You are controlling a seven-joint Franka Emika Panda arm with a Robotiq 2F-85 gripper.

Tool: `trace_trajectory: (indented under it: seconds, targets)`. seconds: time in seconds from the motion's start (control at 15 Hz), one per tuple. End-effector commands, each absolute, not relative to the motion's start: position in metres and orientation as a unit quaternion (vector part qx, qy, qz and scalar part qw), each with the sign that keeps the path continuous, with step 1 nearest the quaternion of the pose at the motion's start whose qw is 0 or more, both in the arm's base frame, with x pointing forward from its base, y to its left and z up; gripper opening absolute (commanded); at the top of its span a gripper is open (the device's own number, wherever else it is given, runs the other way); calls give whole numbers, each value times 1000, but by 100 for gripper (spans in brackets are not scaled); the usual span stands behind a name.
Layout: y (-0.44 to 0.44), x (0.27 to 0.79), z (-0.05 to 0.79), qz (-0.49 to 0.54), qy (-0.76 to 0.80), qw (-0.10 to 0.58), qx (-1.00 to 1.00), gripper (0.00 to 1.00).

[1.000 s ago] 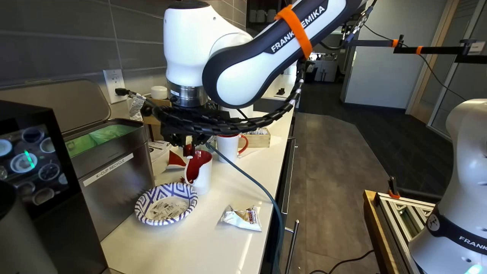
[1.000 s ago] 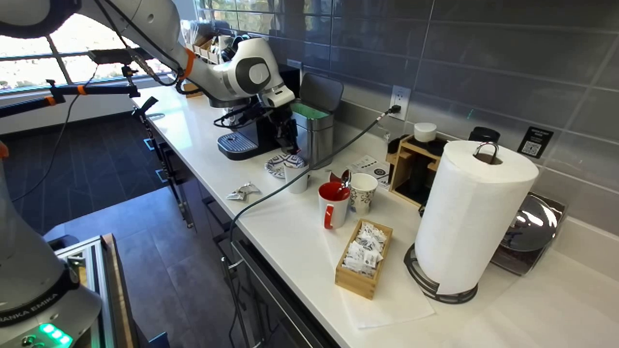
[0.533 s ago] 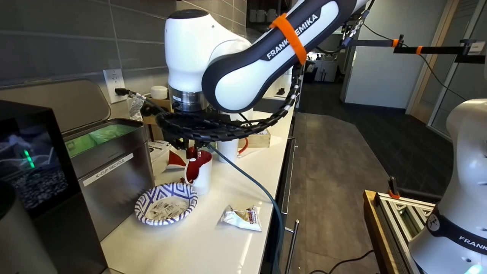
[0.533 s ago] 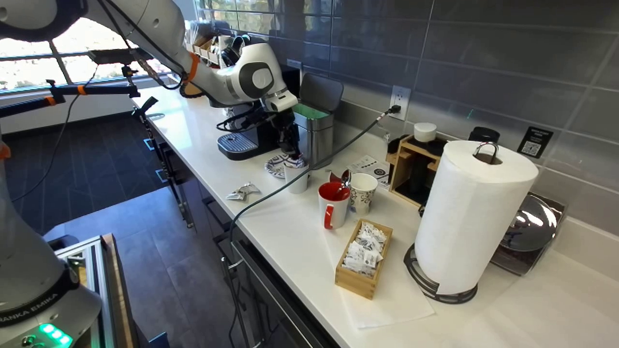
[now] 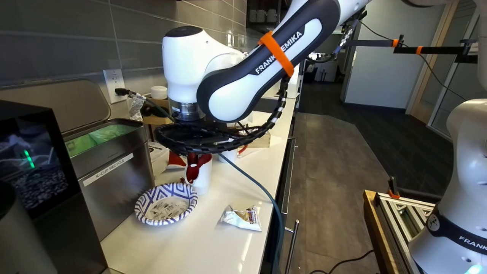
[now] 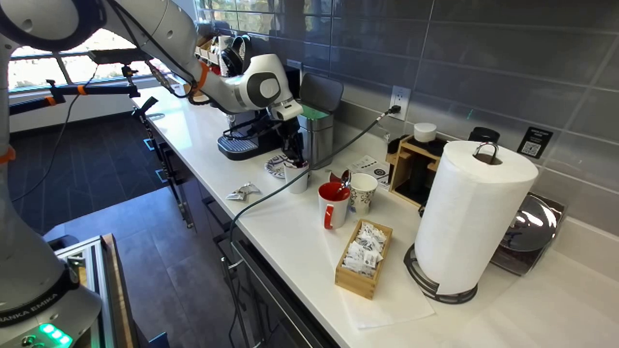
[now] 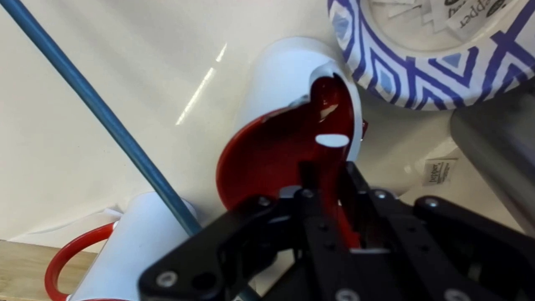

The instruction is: Move the broken cup to the right, then put the left broken piece in the broken cup

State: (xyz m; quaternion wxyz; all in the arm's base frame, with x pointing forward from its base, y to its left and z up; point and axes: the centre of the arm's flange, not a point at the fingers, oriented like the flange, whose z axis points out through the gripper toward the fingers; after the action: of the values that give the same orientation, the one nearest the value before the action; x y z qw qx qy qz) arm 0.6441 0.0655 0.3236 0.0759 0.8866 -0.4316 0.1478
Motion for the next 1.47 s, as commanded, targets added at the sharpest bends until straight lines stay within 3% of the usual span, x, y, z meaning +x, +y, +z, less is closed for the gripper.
trace_trajectory:
  seconds: [0.0, 0.4, 0.47, 0.53, 1.0, 1.13, 1.4]
  targets:
    - [63, 655, 316, 130, -432, 86, 888, 5]
    - [60, 654, 307, 103, -431, 104, 890, 5]
    - [60, 654, 307, 99, -431, 105, 891, 44]
    - [60, 653, 307, 95, -432, 104, 891, 44]
    - [69, 642, 331, 99, -425, 45, 899, 95]
    - [70, 636, 346, 106, -429, 22, 897, 100]
    - [59, 619, 380, 106, -404, -25, 908, 100]
